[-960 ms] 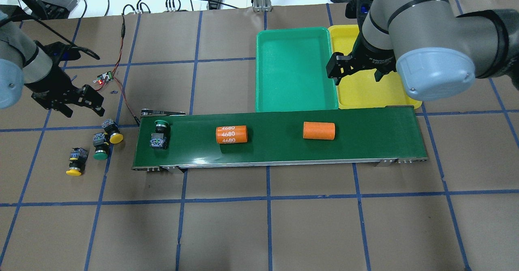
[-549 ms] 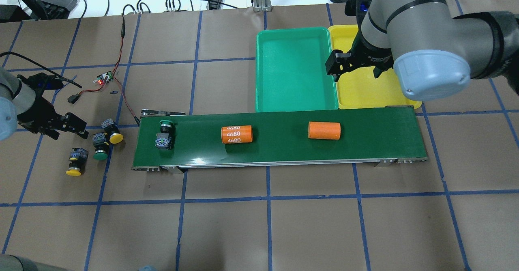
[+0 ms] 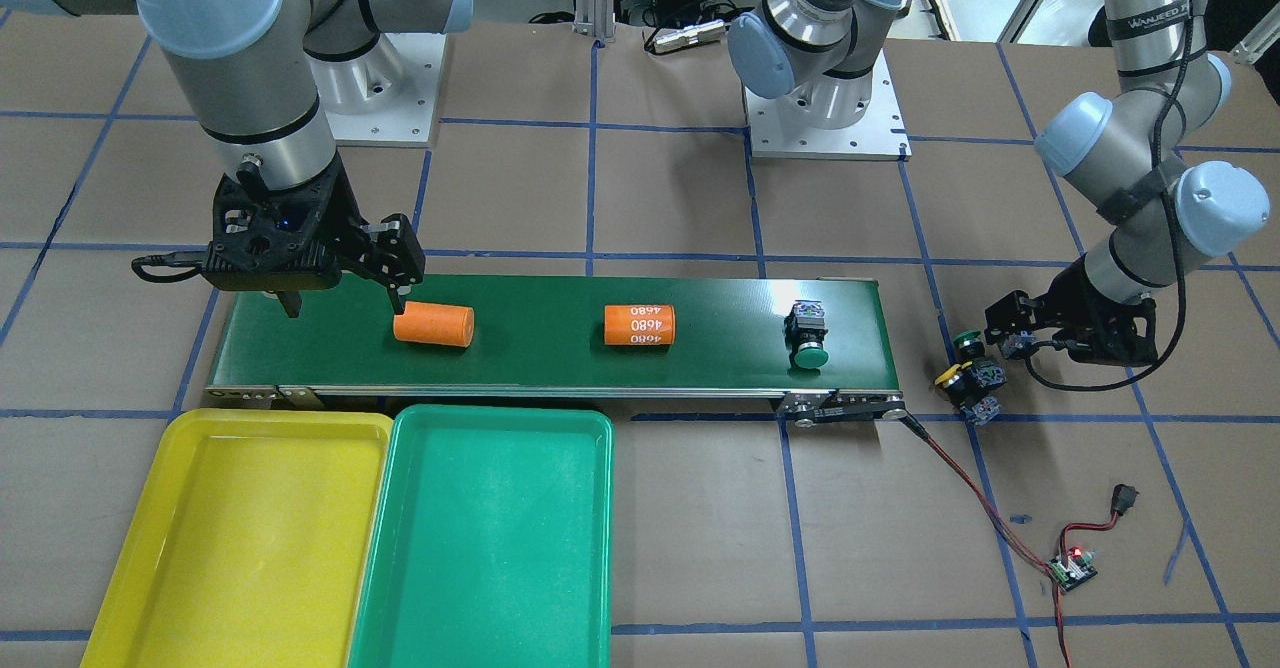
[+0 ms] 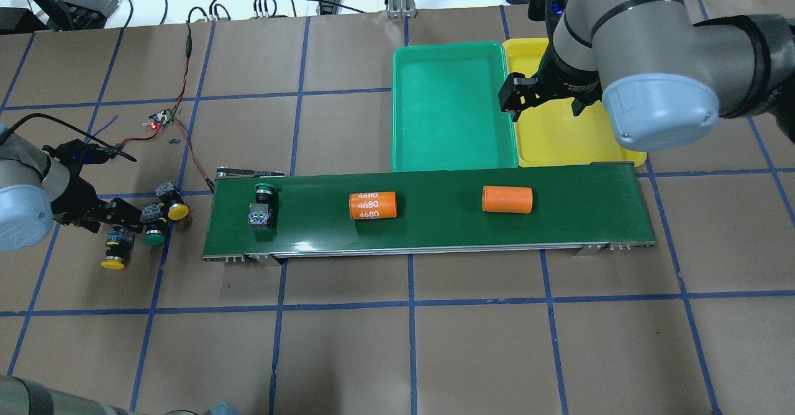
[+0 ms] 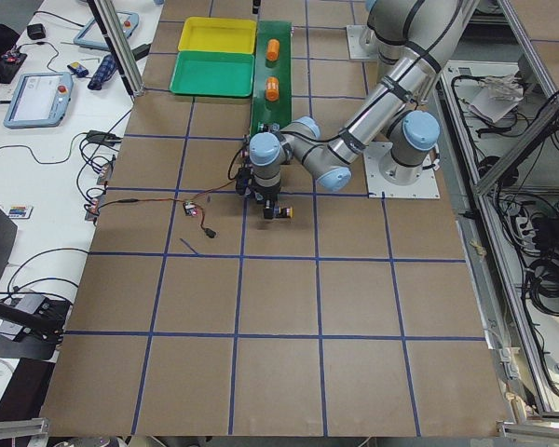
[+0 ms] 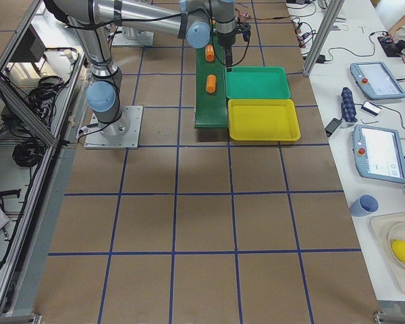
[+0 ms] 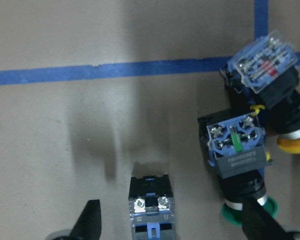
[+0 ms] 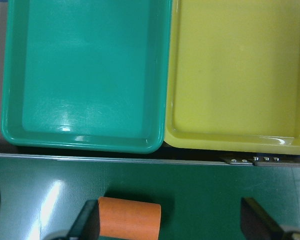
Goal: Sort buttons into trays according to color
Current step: 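Grasp the yellow-capped push button with the left gripper, then place the yellow-capped button on the belt and withdraw the left gripper, then reach the left gripper to the next button while the right gripper lowers toward the belt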
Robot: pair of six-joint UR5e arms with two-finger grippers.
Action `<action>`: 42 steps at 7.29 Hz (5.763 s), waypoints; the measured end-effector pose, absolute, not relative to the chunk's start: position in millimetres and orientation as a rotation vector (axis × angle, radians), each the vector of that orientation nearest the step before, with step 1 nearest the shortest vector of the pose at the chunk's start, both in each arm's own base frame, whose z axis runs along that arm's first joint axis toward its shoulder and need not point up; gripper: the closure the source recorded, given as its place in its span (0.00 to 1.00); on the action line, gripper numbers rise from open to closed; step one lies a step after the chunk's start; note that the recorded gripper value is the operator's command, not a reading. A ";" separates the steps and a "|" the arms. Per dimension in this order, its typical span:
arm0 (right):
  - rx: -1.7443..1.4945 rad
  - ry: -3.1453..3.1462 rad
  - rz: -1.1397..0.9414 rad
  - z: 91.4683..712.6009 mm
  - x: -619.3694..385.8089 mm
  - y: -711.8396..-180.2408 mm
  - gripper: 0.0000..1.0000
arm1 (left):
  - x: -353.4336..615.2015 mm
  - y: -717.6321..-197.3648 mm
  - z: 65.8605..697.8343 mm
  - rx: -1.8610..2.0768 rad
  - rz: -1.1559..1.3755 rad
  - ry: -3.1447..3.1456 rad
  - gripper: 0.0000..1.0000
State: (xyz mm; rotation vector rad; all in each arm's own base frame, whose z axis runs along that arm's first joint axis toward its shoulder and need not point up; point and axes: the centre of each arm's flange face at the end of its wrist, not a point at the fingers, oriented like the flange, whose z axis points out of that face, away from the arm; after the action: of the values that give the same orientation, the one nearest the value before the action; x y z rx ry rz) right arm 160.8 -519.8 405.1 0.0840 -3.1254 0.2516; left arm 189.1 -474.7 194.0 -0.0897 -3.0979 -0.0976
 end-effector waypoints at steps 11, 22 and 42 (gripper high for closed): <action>0.059 -3.139 0.299 423.6 166.8 -532.7 0.00 | 69.1 -528.2 318.3 0.060 -0.143 -3.035 1.00; 0.027 -3.144 0.292 421.9 172.0 -533.7 0.00 | -6.9 -520.2 264.9 0.012 -0.242 -2.941 0.02; 0.086 -3.204 0.232 281.6 396.8 -497.9 0.02 | 158.2 -514.1 181.7 0.235 -0.203 -3.074 0.12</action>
State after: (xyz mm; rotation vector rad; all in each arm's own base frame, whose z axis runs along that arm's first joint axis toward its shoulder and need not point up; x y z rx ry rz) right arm 396.8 -497.9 281.6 0.0860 -3.2041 0.2316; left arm 158.2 -514.1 181.7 0.2350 -3.0737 -0.2026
